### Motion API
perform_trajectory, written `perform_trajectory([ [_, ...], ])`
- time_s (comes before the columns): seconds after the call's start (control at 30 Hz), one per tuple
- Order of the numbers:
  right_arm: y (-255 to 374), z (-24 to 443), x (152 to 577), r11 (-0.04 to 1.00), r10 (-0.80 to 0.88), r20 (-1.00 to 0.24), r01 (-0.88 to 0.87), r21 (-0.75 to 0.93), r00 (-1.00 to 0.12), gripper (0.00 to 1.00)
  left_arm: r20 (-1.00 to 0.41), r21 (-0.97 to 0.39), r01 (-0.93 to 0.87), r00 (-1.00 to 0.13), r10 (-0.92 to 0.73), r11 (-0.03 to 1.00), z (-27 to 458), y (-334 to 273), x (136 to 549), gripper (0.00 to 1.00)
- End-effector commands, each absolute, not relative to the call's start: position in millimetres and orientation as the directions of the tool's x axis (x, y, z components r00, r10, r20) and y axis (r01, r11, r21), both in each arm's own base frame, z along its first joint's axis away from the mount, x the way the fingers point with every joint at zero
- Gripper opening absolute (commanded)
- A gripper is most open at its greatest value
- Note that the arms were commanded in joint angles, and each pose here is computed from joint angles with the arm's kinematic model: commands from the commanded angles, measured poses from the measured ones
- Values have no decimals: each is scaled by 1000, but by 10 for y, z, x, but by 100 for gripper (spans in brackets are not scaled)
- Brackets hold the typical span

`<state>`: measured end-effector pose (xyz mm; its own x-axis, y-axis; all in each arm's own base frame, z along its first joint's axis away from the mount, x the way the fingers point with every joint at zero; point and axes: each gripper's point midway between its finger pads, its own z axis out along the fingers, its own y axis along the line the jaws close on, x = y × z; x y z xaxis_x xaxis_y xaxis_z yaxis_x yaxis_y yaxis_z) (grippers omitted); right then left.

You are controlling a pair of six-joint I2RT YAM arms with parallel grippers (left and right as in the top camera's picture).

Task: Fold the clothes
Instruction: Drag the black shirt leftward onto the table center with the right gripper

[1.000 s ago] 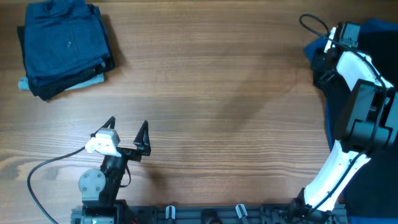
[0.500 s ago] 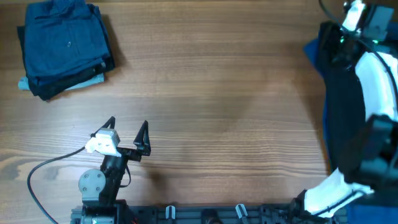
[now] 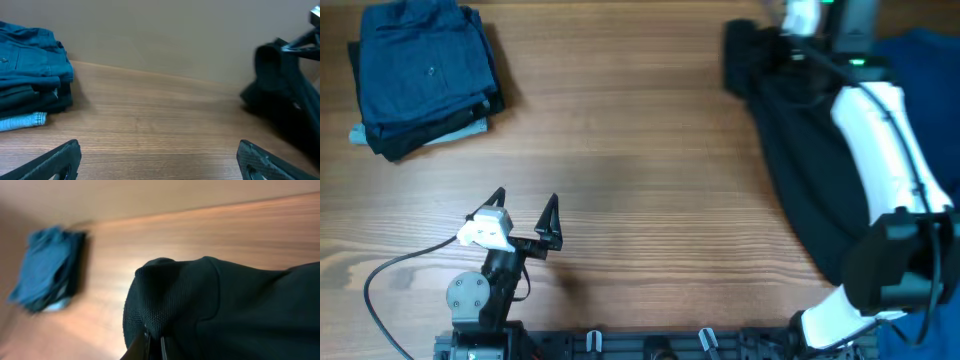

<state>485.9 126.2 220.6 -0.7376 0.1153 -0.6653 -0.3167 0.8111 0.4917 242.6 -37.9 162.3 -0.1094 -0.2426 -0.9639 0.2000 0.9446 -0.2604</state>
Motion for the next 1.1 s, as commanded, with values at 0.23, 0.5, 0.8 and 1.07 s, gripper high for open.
perform_trajectory([
  [0.23, 3573, 2080, 3727, 575, -179, -587, -569, 589, -789, 9, -970, -238, 188, -103, -222, 953, 1612, -349, 2428, 100],
  [0.5, 3644, 1939, 3667, 624, -206, -581, -563, 542, -787, 47, -970, -238, 188, -103, -222, 953, 1612, -349, 2428, 100],
  [0.8, 1673, 2465, 3743, 963, 112, -556, -49, 267, -823, 81, -970, -238, 188, -103, -222, 953, 1612, -349, 2428, 100],
  [1.07, 1191, 2206, 2974, 959, 258, -280, 210, 191, -925, 100, -966, -254, 203, -102, -237, 946, 1632, -375, 2424, 100],
])
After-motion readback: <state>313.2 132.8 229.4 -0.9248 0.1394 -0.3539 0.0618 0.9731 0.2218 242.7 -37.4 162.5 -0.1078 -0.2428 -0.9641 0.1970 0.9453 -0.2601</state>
